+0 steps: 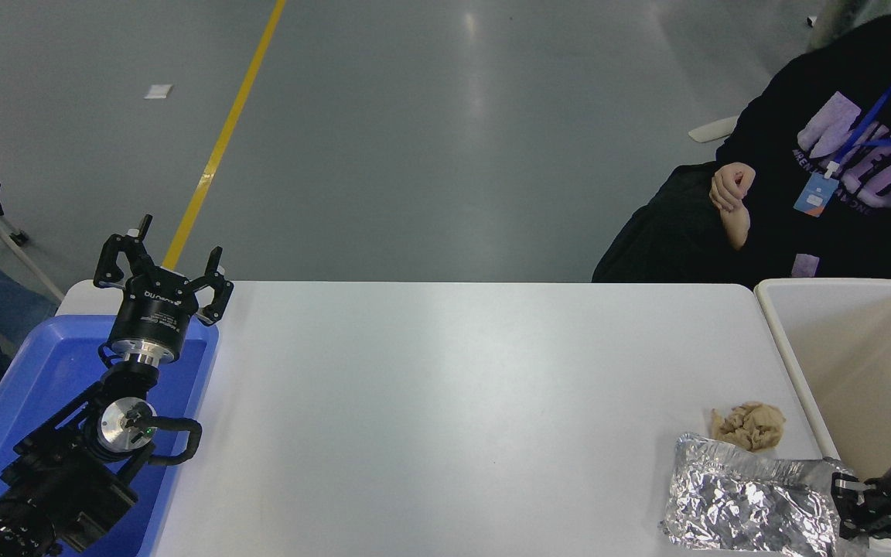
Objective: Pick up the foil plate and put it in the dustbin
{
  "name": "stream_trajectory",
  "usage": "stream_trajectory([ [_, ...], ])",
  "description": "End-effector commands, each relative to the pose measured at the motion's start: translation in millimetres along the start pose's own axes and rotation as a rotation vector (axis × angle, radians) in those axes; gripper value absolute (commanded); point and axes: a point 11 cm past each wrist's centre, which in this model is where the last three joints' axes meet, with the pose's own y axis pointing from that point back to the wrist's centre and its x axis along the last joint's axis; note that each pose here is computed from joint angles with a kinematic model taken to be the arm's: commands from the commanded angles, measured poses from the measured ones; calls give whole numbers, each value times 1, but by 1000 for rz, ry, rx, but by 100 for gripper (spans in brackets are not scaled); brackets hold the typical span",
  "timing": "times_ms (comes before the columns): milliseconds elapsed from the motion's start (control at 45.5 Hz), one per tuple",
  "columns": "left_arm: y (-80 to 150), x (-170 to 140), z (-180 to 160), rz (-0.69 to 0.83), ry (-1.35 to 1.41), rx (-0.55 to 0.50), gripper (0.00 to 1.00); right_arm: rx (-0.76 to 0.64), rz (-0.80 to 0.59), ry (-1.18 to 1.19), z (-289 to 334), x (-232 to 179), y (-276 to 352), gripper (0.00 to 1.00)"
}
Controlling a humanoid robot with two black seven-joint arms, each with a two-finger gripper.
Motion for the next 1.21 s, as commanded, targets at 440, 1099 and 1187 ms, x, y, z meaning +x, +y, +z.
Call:
stream_trajectory([
  [440,0,0,0,1,0,-1,98,266,254,198,-127,45,231,0],
  [1099,0,0,0,1,0,-1,98,-3,346,144,-129,46,282,0],
  [1187,0,0,0,1,0,-1,98,-2,347,143,-129,46,282,0],
])
